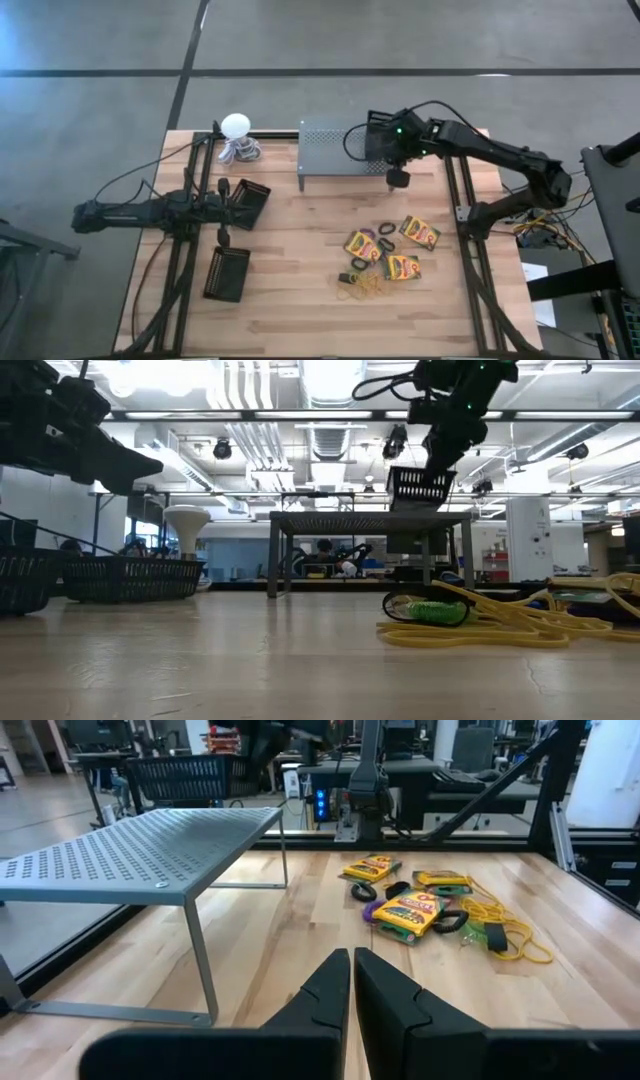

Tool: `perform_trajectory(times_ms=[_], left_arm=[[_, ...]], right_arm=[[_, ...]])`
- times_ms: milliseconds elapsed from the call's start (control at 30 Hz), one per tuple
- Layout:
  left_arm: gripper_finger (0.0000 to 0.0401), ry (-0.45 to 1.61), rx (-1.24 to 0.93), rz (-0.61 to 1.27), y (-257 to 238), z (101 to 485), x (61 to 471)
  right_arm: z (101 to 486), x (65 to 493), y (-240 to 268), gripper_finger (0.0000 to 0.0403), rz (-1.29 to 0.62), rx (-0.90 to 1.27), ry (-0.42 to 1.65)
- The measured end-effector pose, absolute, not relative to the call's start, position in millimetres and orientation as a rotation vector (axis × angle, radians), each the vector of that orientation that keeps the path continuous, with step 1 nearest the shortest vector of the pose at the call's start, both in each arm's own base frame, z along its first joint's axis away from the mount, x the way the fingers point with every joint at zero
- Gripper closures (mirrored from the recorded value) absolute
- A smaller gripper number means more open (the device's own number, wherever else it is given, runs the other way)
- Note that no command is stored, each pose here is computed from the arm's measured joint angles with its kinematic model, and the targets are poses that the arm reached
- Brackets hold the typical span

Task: Pick & Place Office Desk Supplies
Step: Put the middle black bin on the shelf

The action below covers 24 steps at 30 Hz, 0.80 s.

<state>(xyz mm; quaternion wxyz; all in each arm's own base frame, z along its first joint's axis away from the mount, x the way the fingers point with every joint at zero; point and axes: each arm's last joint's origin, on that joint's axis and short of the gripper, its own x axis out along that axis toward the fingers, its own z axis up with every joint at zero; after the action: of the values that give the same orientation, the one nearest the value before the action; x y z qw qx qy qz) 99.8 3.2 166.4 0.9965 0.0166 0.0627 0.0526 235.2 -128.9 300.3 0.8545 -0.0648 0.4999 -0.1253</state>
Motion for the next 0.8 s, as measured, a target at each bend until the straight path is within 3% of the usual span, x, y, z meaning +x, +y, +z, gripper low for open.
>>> perform_trajectory(times_ms=[433, 800], left_arm=[[0.0375, 0.088, -0.021, 0.111, 3.3, 163.0, 101.7], [0.0375, 0.058, -0.031, 0.112, 3.3, 160.4, 103.0]], right_arm=[[288.8, 237.5, -130.1, 0.039, -0.221, -0.201, 1.141], [306.6, 236.1, -127.1, 0.0312, -0.25, -0.197, 1.081]])
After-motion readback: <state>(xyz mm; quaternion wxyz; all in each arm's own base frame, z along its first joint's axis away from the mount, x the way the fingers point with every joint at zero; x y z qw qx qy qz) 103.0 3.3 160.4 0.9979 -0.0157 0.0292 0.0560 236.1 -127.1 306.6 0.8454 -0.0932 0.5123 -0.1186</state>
